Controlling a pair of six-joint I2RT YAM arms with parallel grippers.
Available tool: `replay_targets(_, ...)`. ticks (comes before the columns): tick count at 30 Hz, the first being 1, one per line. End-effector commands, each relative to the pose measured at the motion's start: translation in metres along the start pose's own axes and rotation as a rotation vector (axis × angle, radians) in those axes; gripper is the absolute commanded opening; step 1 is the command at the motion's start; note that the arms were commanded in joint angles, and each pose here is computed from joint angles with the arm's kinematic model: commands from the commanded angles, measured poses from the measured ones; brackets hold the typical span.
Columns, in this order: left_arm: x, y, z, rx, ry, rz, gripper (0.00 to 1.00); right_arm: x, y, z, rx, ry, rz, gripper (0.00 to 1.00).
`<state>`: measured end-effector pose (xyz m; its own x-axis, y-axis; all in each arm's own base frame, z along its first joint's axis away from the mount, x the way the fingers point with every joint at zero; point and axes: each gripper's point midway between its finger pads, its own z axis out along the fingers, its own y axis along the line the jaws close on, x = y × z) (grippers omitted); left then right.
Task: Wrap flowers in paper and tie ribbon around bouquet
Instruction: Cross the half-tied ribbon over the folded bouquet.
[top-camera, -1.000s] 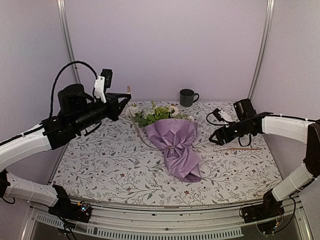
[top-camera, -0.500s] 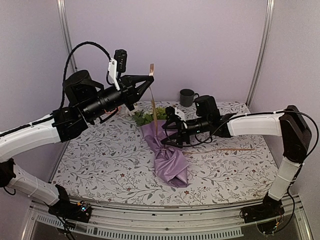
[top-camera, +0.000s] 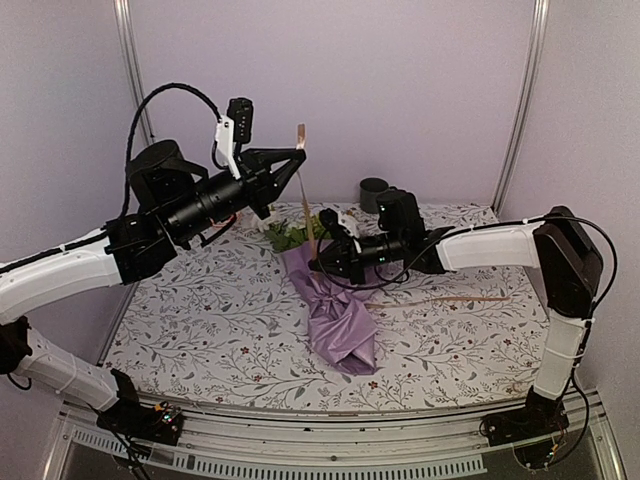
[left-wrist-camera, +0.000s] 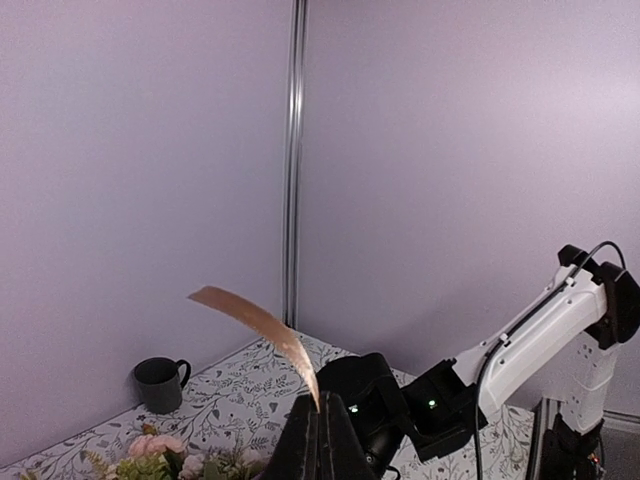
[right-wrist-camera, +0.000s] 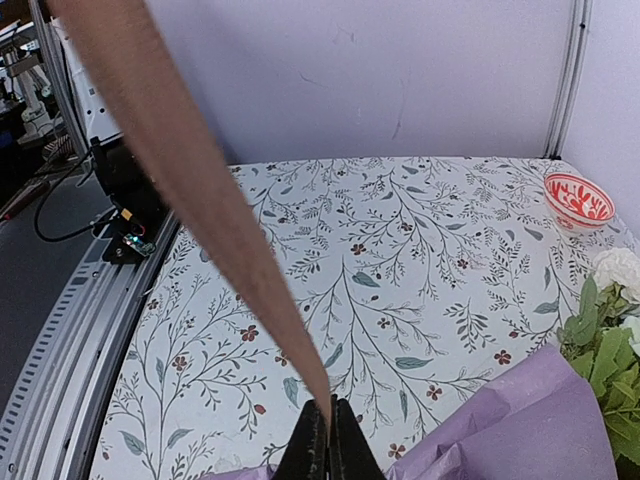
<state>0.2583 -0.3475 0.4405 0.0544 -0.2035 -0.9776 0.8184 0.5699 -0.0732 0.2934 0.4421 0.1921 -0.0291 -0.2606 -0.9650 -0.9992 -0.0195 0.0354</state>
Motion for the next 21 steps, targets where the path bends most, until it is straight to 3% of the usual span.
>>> replay_targets(1, 0.004, 0.061, -0.020, -0.337, 0.058, -0.068, 0.00, -0.009, 0.005, -0.007, -0.003, -0.018, 0.006, 0.00)
replay_targets(4, 0.099, 0.135, -0.074, -0.696, 0.339, -0.202, 0.00, -0.015, 0.009, -0.016, 0.007, -0.020, 0.029, 0.00)
replay_targets(6, 0.185, 0.139, -0.116, -0.757, 0.558, -0.242, 0.30, -0.008, 0.016, -0.019, -0.011, -0.005, 0.065, 0.00)
replay_targets(8, 0.242, 0.111, -0.140, -0.692, 0.667, -0.304, 0.64, -0.006, 0.021, -0.020, -0.022, -0.002, 0.089, 0.00)
replay_targets(11, 0.260, 0.073, -0.153, -0.619, 0.662, -0.231, 0.85, -0.002, 0.024, -0.020, -0.028, 0.011, 0.125, 0.00)
replay_targets(18, 0.251, 0.035, -0.119, -0.329, 0.617, 0.205, 0.83, 0.005, 0.029, -0.020, -0.050, 0.034, 0.186, 0.00)
replay_targets(21, 0.245, 0.029, -0.092, -0.268, 0.443, 0.315, 0.90, 0.002, 0.029, -0.021, -0.047, 0.027, 0.193, 0.00)
